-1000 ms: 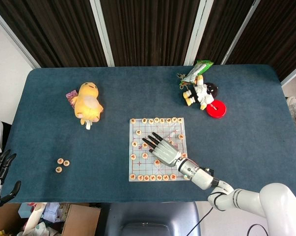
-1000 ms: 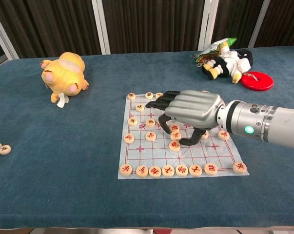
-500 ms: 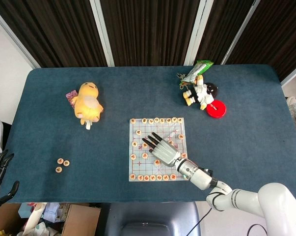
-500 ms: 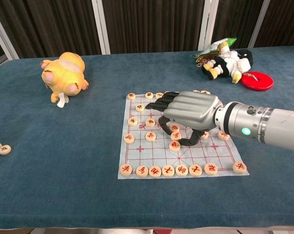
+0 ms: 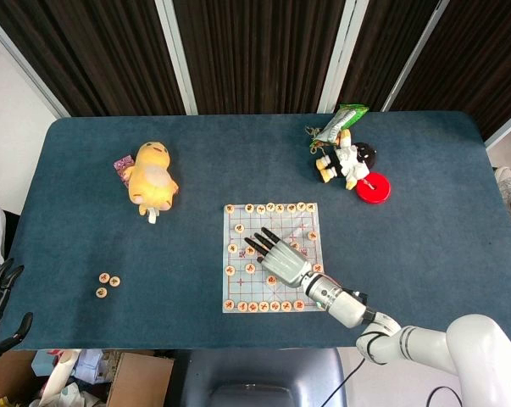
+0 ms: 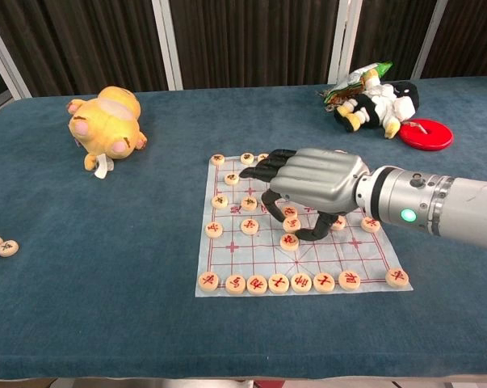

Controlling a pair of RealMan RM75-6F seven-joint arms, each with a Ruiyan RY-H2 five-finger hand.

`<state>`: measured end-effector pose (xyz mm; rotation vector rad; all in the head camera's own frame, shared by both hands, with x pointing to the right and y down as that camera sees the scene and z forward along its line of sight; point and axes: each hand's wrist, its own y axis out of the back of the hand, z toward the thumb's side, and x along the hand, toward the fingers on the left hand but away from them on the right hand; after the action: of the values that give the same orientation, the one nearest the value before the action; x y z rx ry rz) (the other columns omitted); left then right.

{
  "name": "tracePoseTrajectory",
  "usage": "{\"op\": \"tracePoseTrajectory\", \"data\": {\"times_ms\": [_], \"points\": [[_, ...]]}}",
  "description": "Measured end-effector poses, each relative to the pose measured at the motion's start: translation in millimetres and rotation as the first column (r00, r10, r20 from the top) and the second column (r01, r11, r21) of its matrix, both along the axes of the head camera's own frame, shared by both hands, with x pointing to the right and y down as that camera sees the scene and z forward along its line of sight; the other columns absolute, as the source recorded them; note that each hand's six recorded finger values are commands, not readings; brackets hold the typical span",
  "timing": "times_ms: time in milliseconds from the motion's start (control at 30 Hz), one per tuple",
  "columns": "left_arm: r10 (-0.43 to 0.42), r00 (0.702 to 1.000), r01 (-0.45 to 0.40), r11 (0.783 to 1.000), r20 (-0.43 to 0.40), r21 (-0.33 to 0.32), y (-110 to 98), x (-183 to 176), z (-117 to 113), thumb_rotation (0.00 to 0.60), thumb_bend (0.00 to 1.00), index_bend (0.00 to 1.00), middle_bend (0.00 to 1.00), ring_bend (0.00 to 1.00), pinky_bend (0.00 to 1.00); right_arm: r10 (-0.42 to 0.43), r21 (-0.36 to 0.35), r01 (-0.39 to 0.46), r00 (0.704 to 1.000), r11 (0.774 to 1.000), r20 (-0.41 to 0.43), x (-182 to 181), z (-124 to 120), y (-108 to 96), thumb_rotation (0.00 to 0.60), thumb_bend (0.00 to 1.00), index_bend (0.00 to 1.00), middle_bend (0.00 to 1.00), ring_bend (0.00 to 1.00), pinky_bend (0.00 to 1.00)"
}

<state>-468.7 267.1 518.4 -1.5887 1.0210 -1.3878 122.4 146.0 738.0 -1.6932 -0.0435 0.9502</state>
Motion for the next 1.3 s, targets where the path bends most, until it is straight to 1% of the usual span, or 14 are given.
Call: {"op": "tracePoseTrajectory", "data": {"times_ms": [200,400,967,1167,1300], "points": [[0.001,1.0,-0.001,1.0,0.0,0.002,0,0,-1,0.6,0.39,0.0,0.0,0.0,0.02,0.007,0.021,-0.007,0.999,1.0,0.032,1,-12,-2,0.6,0.45,0.65,0.06,0.0,0.0],[0.003,1.0,-0.003,1.0,0.0,0.003,1,1,-1,0.6,0.39,0.0,0.0,0.0,0.02,0.021,0.03,-0.022,0.999,0.999,0.036,9,-21,-5,0.6,0.45,0.65,0.06,0.0,0.0],[0.006,1.0,-0.006,1.0,0.006,0.003,1,2,0,0.6,0.39,0.0,0.0,0.0,0.02,0.074,0.049,-0.074,0.997,0.996,0.016,37,-27,-17,0.6,0.45,0.64,0.06,0.0,0.0],[0.005,1.0,-0.005,1.0,0.007,-0.001,1,2,1,0.6,0.39,0.0,0.0,0.0,0.02,0.095,0.052,-0.095,0.995,0.994,-0.002,51,-25,-21,0.6,0.45,0.64,0.06,0.0,0.0],[0.004,1.0,-0.004,1.0,0.006,0.001,1,2,1,0.6,0.39,0.0,0.0,0.0,0.02,0.114,0.047,-0.114,0.993,0.992,0.0,56,-25,-23,0.6,0.45,0.64,0.06,0.0,0.0]]}}
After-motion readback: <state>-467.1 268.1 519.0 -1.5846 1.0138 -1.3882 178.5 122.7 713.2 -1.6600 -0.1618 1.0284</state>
